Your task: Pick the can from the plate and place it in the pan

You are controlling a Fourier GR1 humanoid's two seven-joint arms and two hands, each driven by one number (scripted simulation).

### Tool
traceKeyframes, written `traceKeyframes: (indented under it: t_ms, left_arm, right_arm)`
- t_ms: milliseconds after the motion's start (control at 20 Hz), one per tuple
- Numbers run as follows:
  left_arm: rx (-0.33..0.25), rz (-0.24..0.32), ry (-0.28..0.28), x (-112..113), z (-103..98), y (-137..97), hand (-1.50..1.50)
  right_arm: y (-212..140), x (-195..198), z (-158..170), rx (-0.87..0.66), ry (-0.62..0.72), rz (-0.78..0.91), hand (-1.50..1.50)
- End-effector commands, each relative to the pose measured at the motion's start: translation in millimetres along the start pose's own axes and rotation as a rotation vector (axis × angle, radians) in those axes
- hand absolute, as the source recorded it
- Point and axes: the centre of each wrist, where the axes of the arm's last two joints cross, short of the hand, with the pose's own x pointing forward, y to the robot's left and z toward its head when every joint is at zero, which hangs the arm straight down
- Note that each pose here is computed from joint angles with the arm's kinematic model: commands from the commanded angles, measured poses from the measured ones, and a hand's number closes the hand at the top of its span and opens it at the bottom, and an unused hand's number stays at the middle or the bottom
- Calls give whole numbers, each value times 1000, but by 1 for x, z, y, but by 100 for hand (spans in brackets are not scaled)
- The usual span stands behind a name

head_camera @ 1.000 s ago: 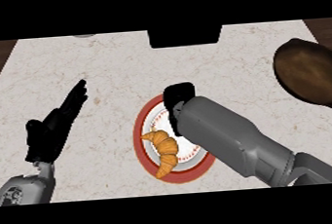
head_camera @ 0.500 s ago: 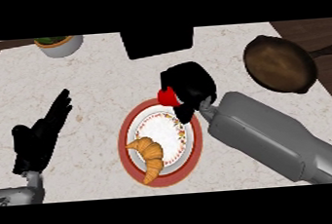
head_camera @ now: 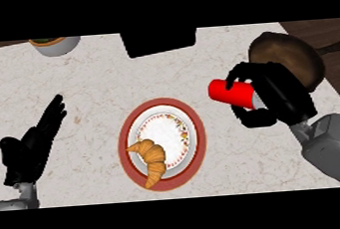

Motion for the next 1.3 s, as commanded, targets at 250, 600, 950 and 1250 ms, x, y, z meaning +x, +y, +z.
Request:
traceKeyframes:
  t_ms: [250, 600, 950, 1250]
  left_arm:
    - [-87, -28, -63, 21, -4, -7, 0]
    - [-154, -37, -99, 15, -18, -31, 0]
    - [-175, -40, -94, 44, -25, -29, 0]
    - [-184, -36, -115, 41, -27, -38, 0]
  right_arm:
    - [-29, -100, 98, -200, 101, -160, 150]
    - [-22, -196, 123, -308, 198, -113, 150]
    - [-10, -240, 84, -347, 227, -98, 150]
    - [-4, -262, 73, -357, 226, -80, 150]
